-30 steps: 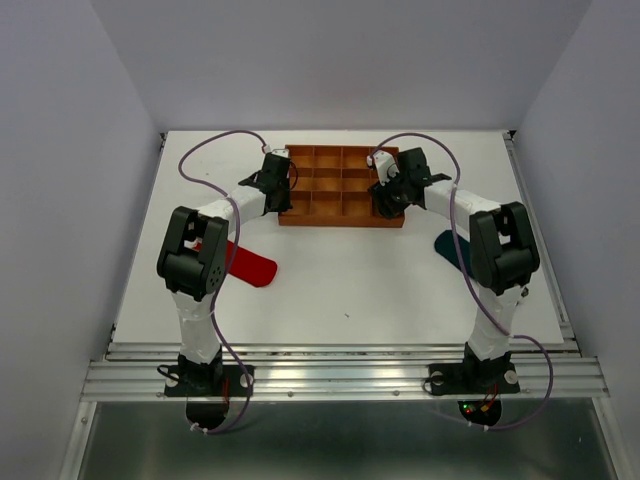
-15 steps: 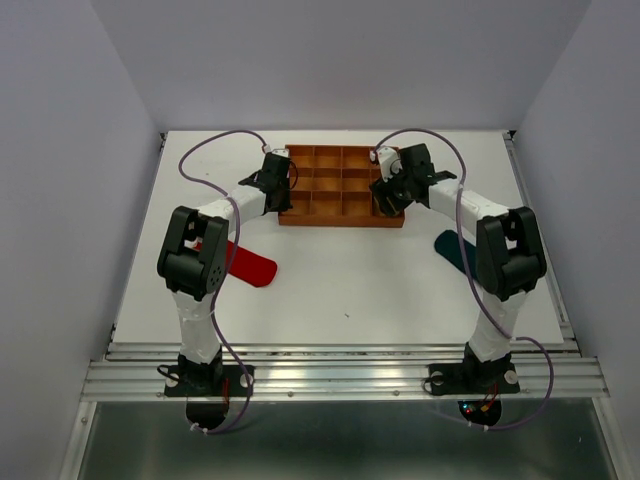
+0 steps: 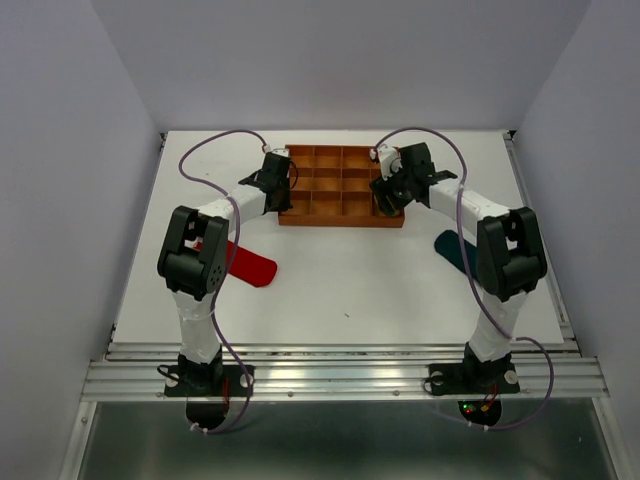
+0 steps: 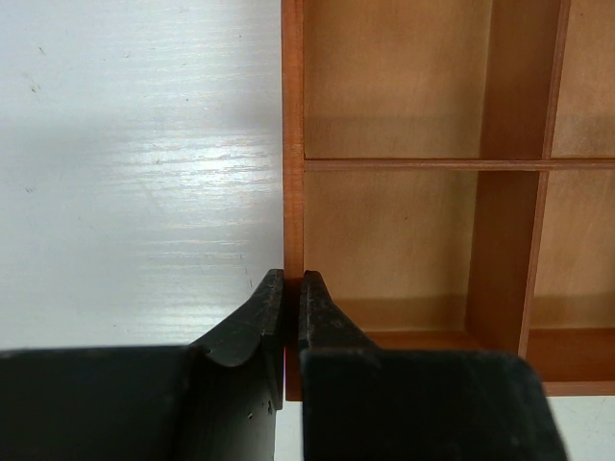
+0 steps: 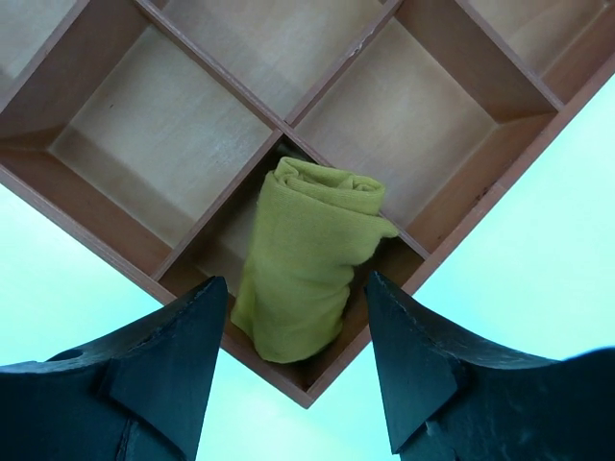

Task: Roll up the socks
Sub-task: Place the rolled socks into the container

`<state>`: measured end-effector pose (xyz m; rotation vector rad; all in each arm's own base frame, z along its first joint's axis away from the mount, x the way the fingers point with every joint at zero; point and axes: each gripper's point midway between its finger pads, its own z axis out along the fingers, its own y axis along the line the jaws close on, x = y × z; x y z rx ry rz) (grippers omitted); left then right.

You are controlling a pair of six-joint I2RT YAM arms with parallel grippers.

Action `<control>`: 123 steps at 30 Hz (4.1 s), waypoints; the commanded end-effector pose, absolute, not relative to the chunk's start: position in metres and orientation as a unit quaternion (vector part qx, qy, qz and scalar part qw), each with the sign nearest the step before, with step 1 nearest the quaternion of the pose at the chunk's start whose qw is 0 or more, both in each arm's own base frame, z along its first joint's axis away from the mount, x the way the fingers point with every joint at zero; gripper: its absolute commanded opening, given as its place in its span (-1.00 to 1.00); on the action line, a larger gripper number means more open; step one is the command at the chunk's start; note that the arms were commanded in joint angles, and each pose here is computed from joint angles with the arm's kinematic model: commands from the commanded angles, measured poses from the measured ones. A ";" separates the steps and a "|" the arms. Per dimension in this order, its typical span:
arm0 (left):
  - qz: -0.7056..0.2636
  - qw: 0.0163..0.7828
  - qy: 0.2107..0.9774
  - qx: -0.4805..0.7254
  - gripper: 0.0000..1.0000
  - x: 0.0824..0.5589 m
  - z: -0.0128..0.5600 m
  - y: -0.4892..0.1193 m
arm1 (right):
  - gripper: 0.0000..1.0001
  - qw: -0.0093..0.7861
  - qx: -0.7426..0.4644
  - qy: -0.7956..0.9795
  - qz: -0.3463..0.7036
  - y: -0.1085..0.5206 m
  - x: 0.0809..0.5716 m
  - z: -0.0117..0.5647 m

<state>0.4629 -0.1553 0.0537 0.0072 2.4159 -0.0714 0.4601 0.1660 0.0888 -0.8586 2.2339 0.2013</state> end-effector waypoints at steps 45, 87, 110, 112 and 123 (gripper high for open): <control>-0.008 0.307 0.952 -0.004 -1.00 0.451 0.023 -0.147 | -0.91 0.313 -0.364 0.874 0.079 0.188 0.460 0.037; -0.017 0.327 0.945 0.003 -1.00 0.464 0.036 -0.153 | -0.79 0.152 -0.366 0.915 0.082 0.173 0.433 -0.017; -0.013 0.332 0.943 0.012 -1.00 0.467 0.035 -0.157 | 0.29 0.285 -0.346 0.892 0.066 0.179 0.463 0.077; -0.011 0.331 0.943 0.013 -1.00 0.466 0.034 -0.157 | 0.34 0.295 -0.345 0.889 0.066 0.180 0.466 0.085; -0.009 0.334 0.943 -0.003 -1.00 0.472 0.037 -0.157 | 1.00 0.353 -0.343 0.867 0.078 0.184 0.463 0.138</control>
